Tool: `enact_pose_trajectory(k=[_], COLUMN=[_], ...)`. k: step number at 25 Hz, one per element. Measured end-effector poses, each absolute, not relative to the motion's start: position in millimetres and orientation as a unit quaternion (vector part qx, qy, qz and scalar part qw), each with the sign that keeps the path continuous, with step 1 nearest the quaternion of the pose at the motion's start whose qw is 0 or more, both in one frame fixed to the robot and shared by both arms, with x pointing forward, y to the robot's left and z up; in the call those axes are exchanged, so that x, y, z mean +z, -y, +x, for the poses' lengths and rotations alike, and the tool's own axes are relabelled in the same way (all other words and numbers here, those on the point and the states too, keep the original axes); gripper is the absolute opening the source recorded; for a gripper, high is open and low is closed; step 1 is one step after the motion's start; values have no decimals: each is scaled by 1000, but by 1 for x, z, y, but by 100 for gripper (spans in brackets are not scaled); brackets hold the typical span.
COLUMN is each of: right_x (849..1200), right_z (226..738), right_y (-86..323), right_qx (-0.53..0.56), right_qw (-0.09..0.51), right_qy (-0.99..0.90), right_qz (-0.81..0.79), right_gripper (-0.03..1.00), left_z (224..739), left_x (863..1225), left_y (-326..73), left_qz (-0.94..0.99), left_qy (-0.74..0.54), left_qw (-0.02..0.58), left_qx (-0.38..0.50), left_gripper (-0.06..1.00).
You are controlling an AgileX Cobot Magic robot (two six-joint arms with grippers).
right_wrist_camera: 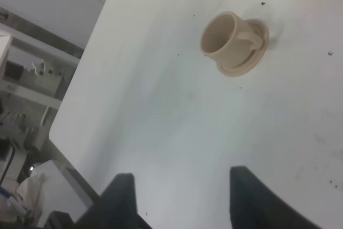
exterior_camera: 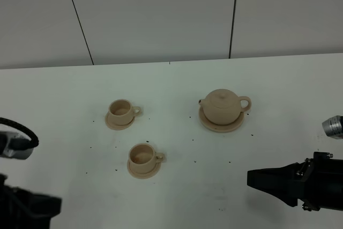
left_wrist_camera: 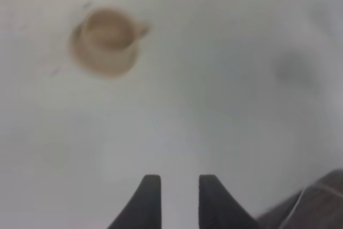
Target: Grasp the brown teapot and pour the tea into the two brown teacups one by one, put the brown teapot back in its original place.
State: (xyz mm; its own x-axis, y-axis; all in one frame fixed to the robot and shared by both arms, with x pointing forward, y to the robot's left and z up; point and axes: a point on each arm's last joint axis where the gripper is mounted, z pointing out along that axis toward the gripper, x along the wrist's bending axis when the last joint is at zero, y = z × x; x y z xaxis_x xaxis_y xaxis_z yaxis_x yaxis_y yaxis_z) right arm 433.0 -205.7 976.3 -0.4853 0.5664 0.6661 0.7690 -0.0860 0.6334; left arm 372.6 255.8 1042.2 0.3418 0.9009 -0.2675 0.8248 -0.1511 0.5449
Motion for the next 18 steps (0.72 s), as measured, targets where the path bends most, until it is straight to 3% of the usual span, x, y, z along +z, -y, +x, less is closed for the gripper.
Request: enact_pose_trajectory(k=[9, 12, 18], right_x=[976, 976, 976], right_z=[433, 433, 433], right_y=[206, 206, 206], right_qx=[-542, -542, -542], right_qw=[93, 93, 93], right_qy=[670, 671, 671], right_qz=[-498, -498, -498], right_gripper=[39, 39, 39], left_z=[335, 324, 297], left_x=[1043, 1047, 1057], left_y=[-293, -297, -301], left_qz=[734, 731, 721], left_qy=[-661, -663, -656], left_qw=[116, 104, 147], left_qx=[108, 124, 169], left_gripper=[24, 24, 24])
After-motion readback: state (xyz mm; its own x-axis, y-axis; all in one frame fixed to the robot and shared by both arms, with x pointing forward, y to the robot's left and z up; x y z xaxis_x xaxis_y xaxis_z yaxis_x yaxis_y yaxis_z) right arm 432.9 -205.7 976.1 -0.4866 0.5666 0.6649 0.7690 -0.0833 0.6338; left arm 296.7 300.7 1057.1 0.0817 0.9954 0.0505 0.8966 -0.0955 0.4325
